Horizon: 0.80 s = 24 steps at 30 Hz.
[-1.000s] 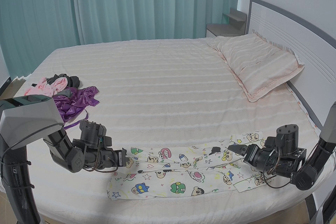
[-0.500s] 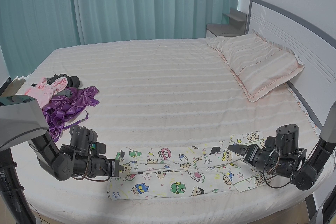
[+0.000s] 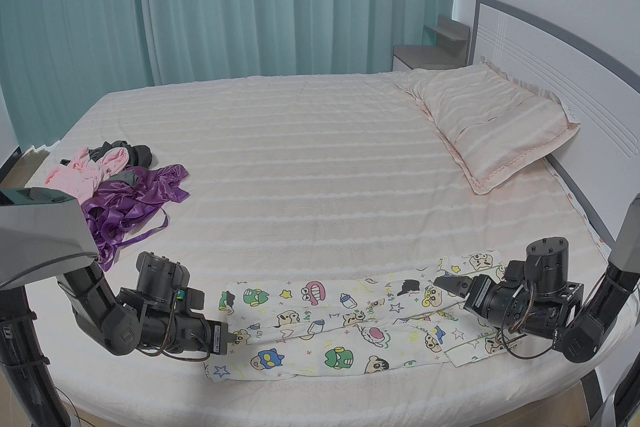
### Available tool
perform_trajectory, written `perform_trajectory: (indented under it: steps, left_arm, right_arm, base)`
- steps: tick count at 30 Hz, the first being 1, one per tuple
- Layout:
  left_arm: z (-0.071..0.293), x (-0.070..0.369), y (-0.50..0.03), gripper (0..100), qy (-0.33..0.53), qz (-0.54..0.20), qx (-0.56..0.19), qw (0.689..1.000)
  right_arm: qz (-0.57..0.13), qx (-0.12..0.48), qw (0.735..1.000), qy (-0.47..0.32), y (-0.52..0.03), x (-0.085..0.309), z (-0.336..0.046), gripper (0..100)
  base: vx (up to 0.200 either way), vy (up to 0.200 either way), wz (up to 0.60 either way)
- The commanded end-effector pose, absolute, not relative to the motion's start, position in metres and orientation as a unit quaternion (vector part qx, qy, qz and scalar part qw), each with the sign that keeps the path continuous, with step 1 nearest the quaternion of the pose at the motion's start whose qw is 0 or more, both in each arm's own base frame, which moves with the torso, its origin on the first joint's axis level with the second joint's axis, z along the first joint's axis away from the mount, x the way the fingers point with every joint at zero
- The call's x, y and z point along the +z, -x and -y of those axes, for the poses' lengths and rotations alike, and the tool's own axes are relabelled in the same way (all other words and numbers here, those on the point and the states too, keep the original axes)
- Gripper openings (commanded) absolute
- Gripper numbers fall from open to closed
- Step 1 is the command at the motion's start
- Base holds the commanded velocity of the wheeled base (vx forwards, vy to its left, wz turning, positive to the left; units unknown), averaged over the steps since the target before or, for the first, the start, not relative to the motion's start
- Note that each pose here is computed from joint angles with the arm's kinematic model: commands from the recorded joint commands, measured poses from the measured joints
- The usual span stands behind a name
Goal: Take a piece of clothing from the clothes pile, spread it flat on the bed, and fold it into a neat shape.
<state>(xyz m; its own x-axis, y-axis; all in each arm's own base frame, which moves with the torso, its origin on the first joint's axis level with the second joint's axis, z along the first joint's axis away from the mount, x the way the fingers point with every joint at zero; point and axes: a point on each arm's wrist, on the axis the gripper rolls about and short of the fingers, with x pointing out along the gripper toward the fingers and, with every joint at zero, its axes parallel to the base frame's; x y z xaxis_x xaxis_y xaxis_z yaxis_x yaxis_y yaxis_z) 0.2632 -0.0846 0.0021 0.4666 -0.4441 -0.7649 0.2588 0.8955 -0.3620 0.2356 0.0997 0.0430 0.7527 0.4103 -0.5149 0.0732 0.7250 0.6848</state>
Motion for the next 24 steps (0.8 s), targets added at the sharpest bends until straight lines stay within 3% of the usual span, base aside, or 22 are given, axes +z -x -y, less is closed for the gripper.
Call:
perform_trajectory:
  steps: [1, 9, 18, 24]
  left_arm:
    - [0.085, -0.006, -0.265, 100, 0.098, -0.484, -0.201, 0.846]
    - [0.067, -0.004, -0.257, 100, 0.120, -0.492, -0.181, 0.843]
    - [0.053, 0.036, -0.281, 100, 0.290, -0.437, -0.158, 0.836]
    - [0.065, 0.014, -0.300, 100, 0.299, -0.455, -0.119, 0.830]
  right_arm:
    - [-0.339, 0.098, 0.865, -0.357, -0.236, 0.043, -0.100, 100]
    - [-0.341, 0.096, 0.864, -0.357, -0.236, 0.041, -0.100, 100]
    - [-0.339, 0.096, 0.865, -0.357, -0.236, 0.042, -0.100, 100]
    - [-0.339, 0.097, 0.865, -0.357, -0.236, 0.042, -0.100, 100]
  base:
    - [0.000, 0.000, 0.00]
    - [0.000, 0.000, 0.00]
    - [0.000, 0.000, 0.00]
    - [0.000, 0.000, 0.00]
